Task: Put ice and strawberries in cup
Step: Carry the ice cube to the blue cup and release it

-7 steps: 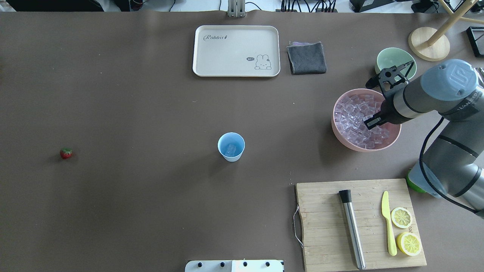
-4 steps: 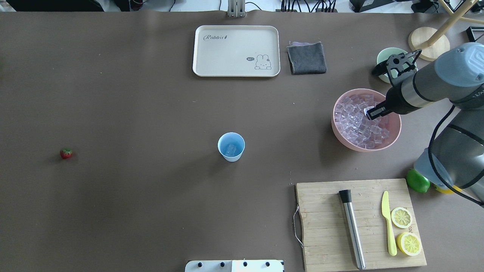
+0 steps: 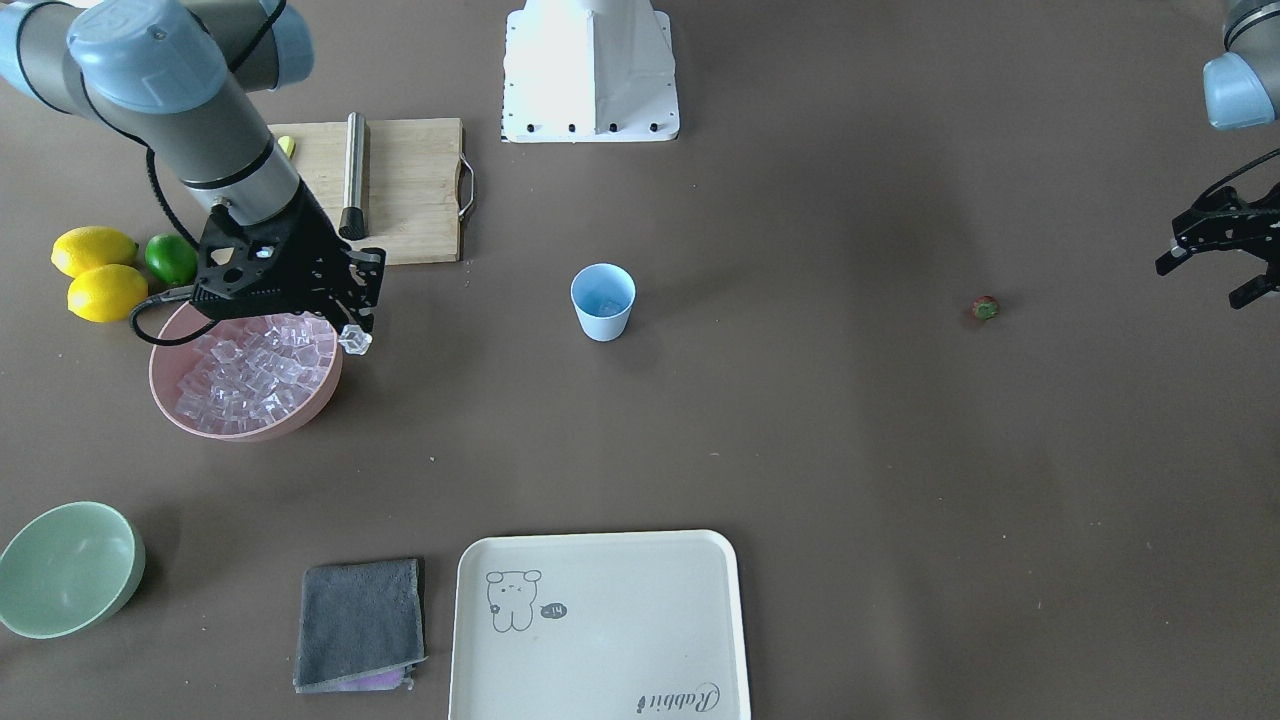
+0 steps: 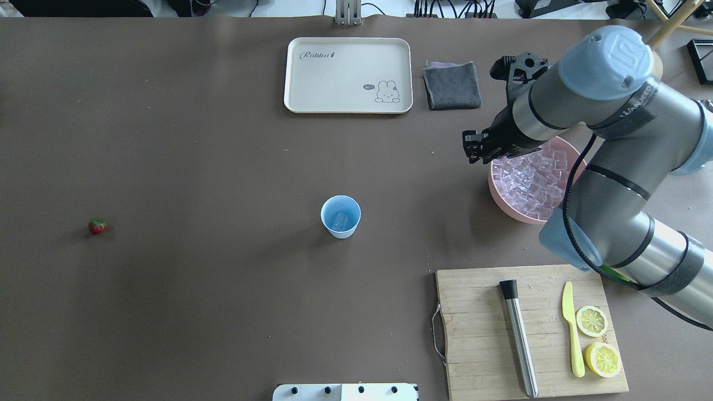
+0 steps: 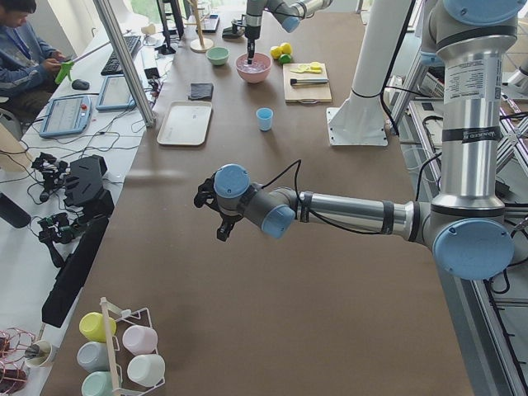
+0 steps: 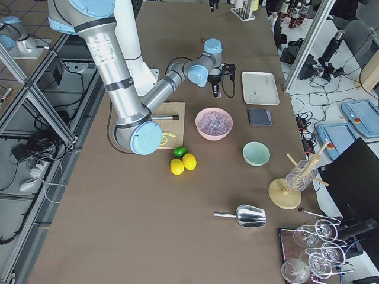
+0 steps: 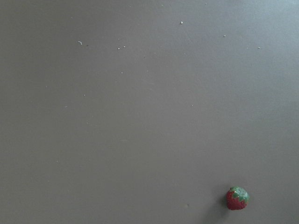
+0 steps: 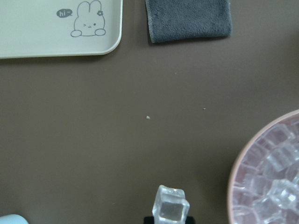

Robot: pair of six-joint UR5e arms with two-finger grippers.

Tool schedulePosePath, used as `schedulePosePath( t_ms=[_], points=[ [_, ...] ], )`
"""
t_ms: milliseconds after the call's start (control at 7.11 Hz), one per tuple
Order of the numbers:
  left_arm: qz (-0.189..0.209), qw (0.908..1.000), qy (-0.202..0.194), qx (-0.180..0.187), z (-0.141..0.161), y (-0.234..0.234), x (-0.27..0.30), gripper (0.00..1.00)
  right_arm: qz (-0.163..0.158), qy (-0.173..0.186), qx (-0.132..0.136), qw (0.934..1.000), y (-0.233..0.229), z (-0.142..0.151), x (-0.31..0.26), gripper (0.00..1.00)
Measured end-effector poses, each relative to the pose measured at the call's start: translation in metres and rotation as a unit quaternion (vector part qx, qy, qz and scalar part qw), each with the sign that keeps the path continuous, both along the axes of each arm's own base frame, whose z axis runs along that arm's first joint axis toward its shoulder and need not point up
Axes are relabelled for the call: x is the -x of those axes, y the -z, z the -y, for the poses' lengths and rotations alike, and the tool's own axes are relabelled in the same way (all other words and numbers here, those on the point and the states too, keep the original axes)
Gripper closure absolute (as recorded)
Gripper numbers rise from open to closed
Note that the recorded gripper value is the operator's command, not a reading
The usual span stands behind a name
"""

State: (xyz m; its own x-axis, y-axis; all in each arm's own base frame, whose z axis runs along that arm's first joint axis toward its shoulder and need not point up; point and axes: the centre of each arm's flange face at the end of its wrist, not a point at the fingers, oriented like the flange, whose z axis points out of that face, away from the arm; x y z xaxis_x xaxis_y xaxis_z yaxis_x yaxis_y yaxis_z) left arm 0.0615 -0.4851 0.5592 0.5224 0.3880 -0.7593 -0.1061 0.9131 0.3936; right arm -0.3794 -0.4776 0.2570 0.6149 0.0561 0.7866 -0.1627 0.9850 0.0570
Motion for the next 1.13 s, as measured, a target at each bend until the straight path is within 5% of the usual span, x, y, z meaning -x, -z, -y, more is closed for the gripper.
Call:
schedulePosePath(
  t_ms=[422, 704, 844, 985, 1126],
  points=[
    [0.0, 1.0, 0.001, 0.003, 0.002, 0.001, -0.003, 0.02, 0.006, -0.133, 0.103, 0.9858, 0.094, -0.062, 0.112, 1.0],
    [-0.001, 1.0, 0.0, 0.004, 0.002, 0.002, -0.004, 0.02, 0.009, -0.18, 0.114, 0.9771, 0.132, -0.098, 0.169, 1.0],
    [-0.001, 1.0, 0.001, 0.006, 0.002, 0.002, -0.005, 0.02, 0.006, -0.192, 0.113, 0.9748, 0.14, -0.103, 0.188, 0.67],
    [-0.002, 1.0, 0.001, 0.007, 0.002, 0.002, -0.005, 0.02, 0.001, -0.196, 0.112, 0.9742, 0.143, -0.104, 0.199, 0.01],
    [-0.002, 1.0, 0.001, 0.007, 0.002, 0.002, -0.005, 0.02, -0.006, -0.19, 0.102, 0.9764, 0.142, -0.104, 0.203, 0.0]
  ],
)
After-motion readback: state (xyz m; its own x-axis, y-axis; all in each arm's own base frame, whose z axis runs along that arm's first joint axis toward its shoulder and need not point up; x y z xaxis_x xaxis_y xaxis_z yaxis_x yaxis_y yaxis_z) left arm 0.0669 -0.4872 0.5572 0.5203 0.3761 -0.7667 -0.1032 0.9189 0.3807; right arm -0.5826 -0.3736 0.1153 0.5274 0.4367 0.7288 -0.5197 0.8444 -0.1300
